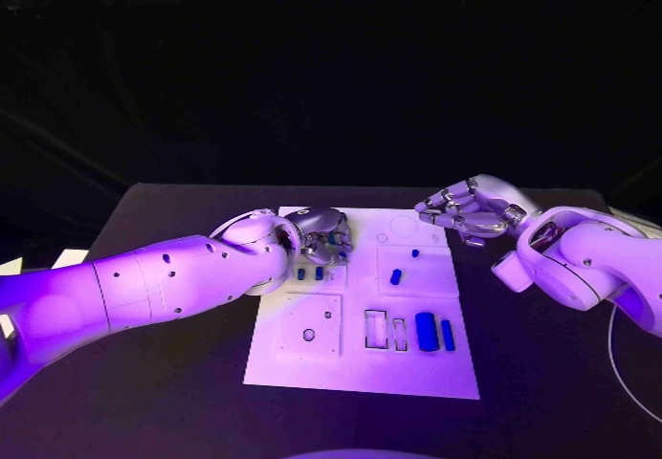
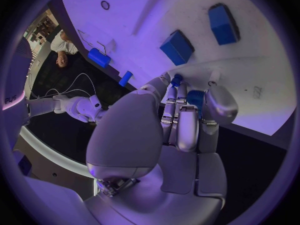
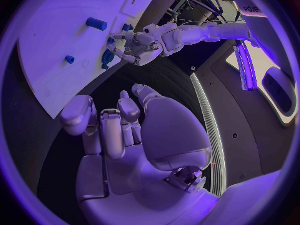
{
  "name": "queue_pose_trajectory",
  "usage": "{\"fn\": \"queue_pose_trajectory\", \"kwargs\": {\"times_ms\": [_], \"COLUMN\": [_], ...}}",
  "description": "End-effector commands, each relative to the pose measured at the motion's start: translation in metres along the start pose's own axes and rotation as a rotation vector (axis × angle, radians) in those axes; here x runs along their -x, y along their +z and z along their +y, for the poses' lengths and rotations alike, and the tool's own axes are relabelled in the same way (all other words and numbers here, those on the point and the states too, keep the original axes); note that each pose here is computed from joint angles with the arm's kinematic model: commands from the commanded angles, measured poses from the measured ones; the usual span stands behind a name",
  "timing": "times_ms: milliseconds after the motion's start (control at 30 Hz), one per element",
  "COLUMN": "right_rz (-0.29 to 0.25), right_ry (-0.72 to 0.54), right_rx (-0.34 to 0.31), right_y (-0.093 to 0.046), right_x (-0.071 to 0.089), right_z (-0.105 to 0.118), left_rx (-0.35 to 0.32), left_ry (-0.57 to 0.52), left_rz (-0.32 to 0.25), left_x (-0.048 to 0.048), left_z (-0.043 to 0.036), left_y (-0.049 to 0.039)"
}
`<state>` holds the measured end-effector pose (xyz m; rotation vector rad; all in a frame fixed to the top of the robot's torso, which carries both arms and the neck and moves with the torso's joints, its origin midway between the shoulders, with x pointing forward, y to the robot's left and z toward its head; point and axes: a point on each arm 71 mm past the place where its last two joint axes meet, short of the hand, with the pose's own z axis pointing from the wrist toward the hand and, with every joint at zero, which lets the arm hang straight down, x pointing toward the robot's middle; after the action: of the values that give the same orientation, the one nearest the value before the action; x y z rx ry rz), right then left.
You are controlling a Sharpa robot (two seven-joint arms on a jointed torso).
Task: Assemble the parts on the task board
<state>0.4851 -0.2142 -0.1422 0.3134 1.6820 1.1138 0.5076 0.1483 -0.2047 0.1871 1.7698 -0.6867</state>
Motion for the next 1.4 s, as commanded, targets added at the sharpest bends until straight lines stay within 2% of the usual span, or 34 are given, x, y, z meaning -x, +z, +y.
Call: {"fn": "queue_pose_trajectory", "kwargs": {"times_ms": [33, 1400], "right_rz": [0.001, 0.009], "right_ry": [-0.009, -0.008], "right_rx": [0.010, 0.010], "right_y": [0.0003, 0.0009], "right_x": [-0.0006, -0.0020], "right_z": [0.0008, 0.0013], "left_rx": [0.025, 0.086], "left_ry": [0.016, 0.029], "left_rz": [0.040, 0.079], "left_x": [-0.0032, -0.0046], "left_z": [0.0005, 0.0070], "left_y": [0.0007, 0.0015]}}
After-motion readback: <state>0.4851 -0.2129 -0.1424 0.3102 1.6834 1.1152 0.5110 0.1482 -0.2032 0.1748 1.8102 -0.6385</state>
